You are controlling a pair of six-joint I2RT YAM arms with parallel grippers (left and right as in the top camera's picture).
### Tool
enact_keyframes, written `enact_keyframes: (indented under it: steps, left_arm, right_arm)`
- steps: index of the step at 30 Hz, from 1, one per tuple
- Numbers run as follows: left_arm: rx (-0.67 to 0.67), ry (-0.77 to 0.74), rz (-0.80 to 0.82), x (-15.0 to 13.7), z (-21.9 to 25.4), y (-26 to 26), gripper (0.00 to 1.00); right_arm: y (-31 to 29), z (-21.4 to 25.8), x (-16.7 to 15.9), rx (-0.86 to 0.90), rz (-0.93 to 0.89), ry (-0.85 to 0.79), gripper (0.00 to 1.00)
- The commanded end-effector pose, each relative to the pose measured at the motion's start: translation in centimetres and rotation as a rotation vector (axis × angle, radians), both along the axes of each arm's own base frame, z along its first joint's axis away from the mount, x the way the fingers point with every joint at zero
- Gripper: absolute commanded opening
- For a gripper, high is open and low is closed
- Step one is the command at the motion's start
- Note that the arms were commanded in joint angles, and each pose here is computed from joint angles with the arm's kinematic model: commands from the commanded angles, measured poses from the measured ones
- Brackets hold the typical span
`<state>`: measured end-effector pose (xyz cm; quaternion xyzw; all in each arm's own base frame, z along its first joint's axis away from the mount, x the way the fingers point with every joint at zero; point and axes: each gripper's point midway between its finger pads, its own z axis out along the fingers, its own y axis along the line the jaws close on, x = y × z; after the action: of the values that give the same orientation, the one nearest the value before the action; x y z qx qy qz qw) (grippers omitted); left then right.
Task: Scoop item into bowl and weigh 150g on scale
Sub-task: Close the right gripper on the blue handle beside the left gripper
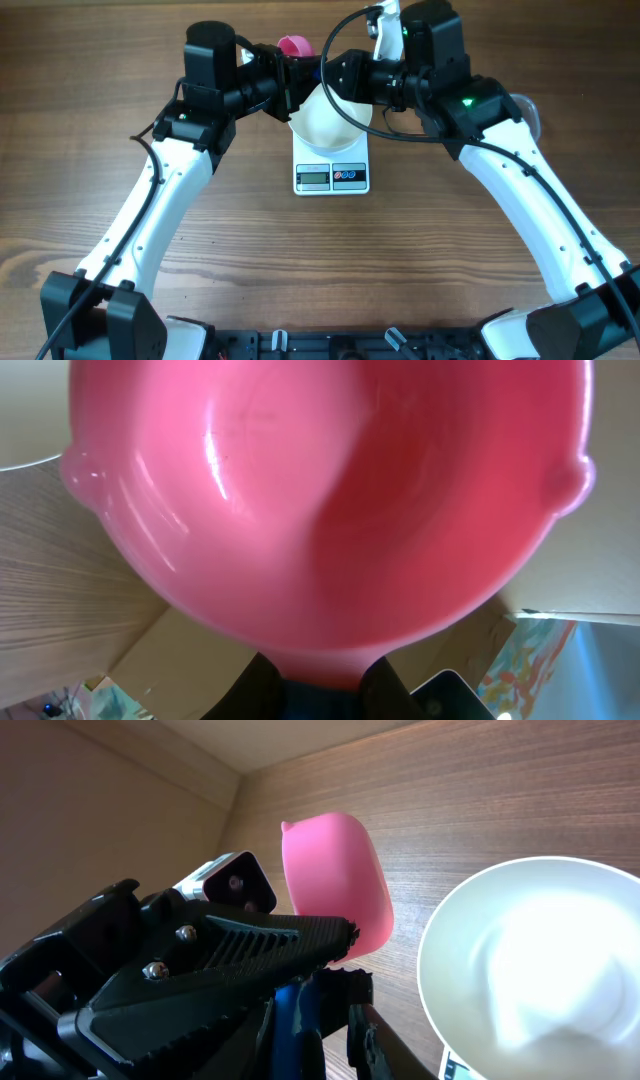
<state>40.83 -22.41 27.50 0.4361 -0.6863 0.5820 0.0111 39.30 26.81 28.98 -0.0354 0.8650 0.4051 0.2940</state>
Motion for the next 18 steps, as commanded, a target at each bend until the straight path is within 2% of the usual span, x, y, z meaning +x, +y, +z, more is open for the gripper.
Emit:
enact_keyframes:
  steps: [1, 10, 13, 14, 18]
  left_arm:
    - [-0.02, -0.016, -0.019, -0.3, 1.13, -0.36, 0.04]
    - [-0.034, 0.009, -0.009, -0.29, 1.13, -0.36, 0.04]
    - [-0.034, 0.009, -0.01, -0.3, 1.12, -0.36, 0.04]
    - [-0.034, 0.009, -0.01, -0.3, 1.12, -0.36, 0.04]
    - [-0.034, 0.008, -0.01, -0.3, 1.12, -0.36, 0.04]
  right_arm:
    - [-0.04, -0.44, 0.5, -0.001, -0.029, 0.022, 0.26]
    - [0.27, -0.37, 0.1, 0.009, -0.001, 0.028, 0.28]
    - [0.28, -0.35, 0.12, -0.004, 0.012, 0.006, 0.14]
    - [0.3, -0.29, 0.14, -0.012, 0.023, -0.011, 0.14]
    - [0.53, -0.21, 0.06, -0.057, 0.077, -0.087, 0.19]
